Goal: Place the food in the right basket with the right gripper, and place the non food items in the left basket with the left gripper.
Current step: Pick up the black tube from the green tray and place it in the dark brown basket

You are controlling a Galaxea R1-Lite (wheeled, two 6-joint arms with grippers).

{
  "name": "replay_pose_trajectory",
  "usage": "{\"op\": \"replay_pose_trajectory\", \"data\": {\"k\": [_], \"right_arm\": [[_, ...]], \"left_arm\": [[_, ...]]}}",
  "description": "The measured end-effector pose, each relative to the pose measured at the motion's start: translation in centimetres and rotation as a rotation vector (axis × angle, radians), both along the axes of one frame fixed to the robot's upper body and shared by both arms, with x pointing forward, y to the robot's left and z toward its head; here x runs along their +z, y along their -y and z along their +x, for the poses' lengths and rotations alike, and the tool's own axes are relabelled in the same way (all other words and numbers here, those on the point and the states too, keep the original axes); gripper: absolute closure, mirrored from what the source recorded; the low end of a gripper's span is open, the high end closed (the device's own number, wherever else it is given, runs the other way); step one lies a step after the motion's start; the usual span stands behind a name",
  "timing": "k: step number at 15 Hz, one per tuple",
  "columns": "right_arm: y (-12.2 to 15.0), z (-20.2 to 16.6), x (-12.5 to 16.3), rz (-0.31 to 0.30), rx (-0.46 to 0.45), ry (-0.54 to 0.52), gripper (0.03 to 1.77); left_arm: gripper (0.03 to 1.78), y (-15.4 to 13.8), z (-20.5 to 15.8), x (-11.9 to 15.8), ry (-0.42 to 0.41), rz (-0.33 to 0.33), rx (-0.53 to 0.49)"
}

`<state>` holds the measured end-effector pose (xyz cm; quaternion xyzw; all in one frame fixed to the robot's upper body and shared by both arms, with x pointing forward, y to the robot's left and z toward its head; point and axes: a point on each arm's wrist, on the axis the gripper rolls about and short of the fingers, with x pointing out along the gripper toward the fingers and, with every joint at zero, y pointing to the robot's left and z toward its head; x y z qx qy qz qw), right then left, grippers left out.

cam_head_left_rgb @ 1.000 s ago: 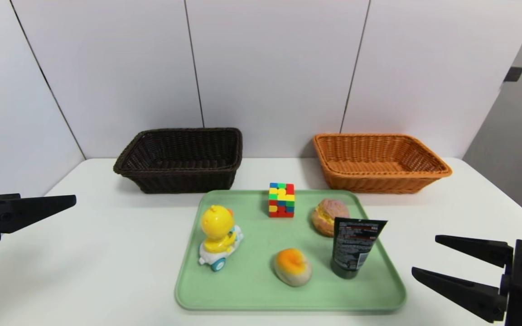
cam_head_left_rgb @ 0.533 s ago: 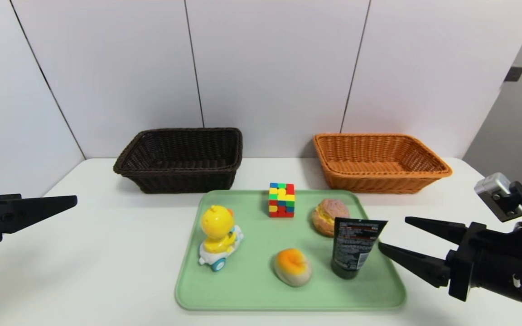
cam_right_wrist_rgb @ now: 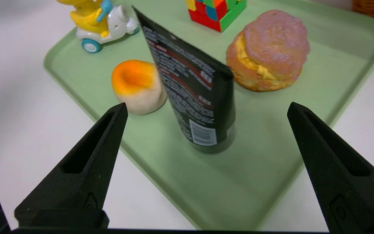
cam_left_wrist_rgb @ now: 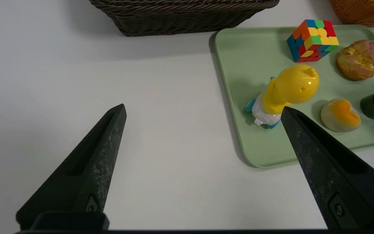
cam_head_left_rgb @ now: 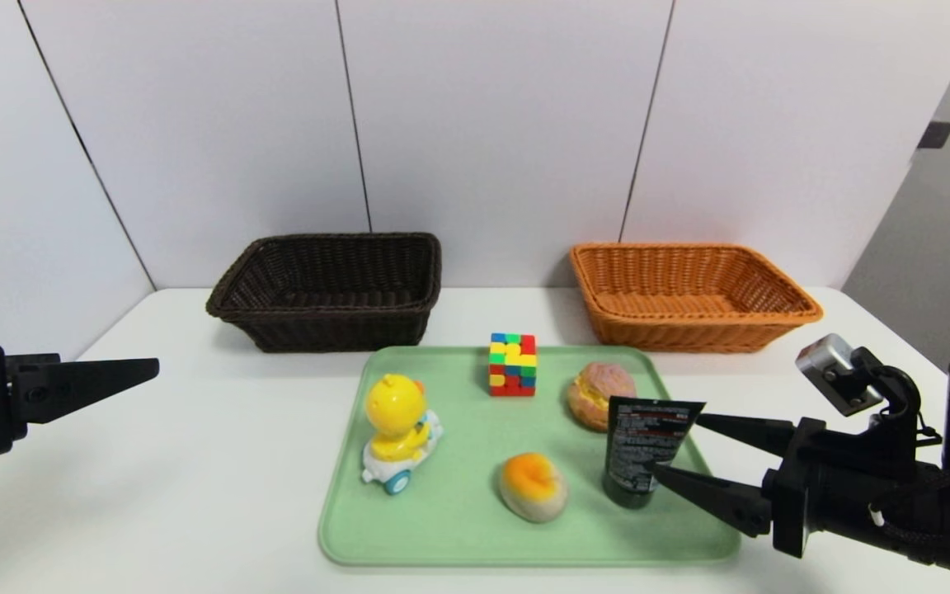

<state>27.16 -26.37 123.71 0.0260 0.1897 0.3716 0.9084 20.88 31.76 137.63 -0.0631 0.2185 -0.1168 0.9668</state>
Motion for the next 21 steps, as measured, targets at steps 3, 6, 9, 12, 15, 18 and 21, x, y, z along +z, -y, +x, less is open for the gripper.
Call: {"op": "replay_pose_trajectory", "data": {"k": [3,6,9,12,15,18,21], "right_arm": [[-0.8,0.1,-0.2,-0.003,0.036,-0.01,0.1],[-1.3,0.2,-0.4,-0.003,0.058,-0.012,0.1],[-1.7,1.0,-0.5,0.01,0.061,0.025,0.1],[-2.3,2.2,-1.0,0.023,0.061,0.066,0.1],[-2.7,2.8,-1.8,0.017,0.069,0.052,0.1],[-3.0,3.2,-2.3,0.01,0.072,0.034,0.1],[-3.2,3.6,-2.4,0.009,0.073,0.031,0.1]], "left_arm": [[0.12,0.2,0.6,-0.2,-0.015,0.01,-0.001],[0.12,0.4,1.1,-0.5,-0.034,0.018,0.003],[0.12,0.6,1.3,-0.6,-0.042,0.02,-0.003],[0.12,0.7,1.4,-0.7,-0.048,0.021,-0.012],[0.12,0.7,1.5,-0.8,-0.055,0.022,-0.013],[0.12,0.8,1.6,-0.9,-0.062,0.023,-0.014],[0.12,0.8,1.9,-1.1,-0.071,0.025,-0.014]]}}
